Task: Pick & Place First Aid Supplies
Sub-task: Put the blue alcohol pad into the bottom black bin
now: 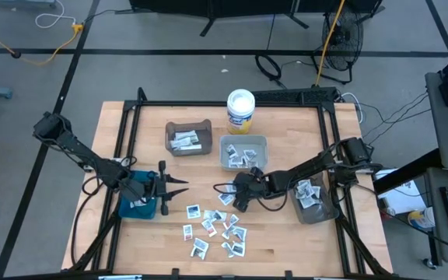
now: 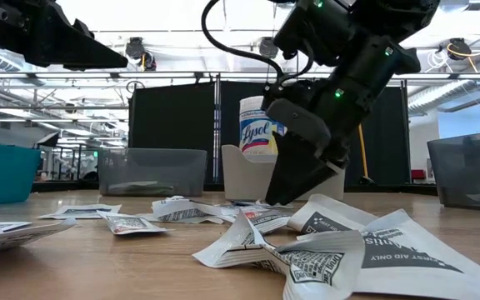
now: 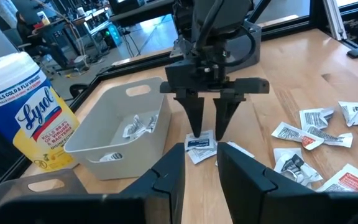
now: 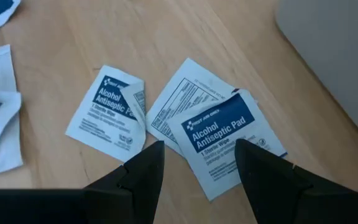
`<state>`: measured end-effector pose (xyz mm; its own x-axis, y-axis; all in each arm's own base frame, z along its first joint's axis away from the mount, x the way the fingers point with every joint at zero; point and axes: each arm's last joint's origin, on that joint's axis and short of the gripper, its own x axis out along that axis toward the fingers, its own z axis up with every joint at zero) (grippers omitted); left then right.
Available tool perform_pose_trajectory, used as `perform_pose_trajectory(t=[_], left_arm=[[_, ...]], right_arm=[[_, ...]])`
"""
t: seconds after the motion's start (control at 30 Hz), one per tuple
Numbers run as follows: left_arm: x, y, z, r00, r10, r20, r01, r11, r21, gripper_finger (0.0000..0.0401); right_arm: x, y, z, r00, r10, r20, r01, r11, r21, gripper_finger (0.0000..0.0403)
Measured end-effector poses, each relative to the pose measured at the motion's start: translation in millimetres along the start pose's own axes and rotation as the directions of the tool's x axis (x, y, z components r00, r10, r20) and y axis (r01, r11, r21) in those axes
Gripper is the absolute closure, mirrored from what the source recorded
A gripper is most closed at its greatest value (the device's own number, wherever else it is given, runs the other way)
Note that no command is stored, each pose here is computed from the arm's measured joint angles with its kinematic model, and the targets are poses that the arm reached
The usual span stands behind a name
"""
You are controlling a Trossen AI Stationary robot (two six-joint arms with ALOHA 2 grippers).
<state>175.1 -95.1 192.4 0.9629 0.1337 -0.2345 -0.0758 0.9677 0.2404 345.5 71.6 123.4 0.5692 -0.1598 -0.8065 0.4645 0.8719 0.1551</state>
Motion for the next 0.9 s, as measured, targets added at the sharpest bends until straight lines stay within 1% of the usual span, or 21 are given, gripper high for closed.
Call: perform_pose_trajectory(t=[0.3, 0.43, 0.57, 0.67, 0.77, 0.83, 0.9], left_arm=[[0.0, 0.0, -0.8, 1.0, 0.0, -0.007, 0.0, 1.0, -0.014, 0.0304], [0.0, 0.0, -1.2, 1.0, 0.0, -0.01, 0.0, 1.0, -0.014, 0.0304], [0.0, -0.1, -1.2, 1.0, -0.001, -0.01, 0.001, 1.0, -0.018, 0.0304], [0.0, -0.1, -1.2, 1.0, -0.001, -0.01, 0.001, 1.0, -0.023, 0.0304], [0.0, -0.1, -1.2, 1.0, -0.002, -0.01, 0.001, 0.999, -0.035, 0.0304], [0.0, -0.1, -1.2, 1.0, -0.001, -0.011, 0.001, 0.999, -0.043, 0.0304], [0.0, -0.3, -1.2, 1.0, -0.011, -0.01, 0.01, 0.999, -0.048, 0.0304]], right_arm=[[-5.8, 9.7, -10.2, 1.0, 0.011, -0.029, -0.01, 0.999, 0.037, 0.0211], [-10.9, 16.0, -20.6, 0.994, 0.038, -0.105, -0.03, 0.997, 0.071, 0.0211], [-19.0, 29.9, -34.5, 0.976, 0.116, -0.184, -0.104, 0.992, 0.073, 0.0211], [-31.9, 41.0, -43.6, 0.959, 0.176, -0.224, -0.176, 0.984, 0.021, 0.0211], [-48.3, 46.8, -50.4, 0.957, 0.18, -0.229, -0.204, 0.975, -0.084, 0.0211], [-59.9, 49.7, -50.4, 0.966, 0.177, -0.188, -0.209, 0.964, -0.165, 0.0211], [-72.9, 51.3, -47.7, 0.978, 0.162, -0.132, -0.19, 0.953, -0.235, 0.0211]])
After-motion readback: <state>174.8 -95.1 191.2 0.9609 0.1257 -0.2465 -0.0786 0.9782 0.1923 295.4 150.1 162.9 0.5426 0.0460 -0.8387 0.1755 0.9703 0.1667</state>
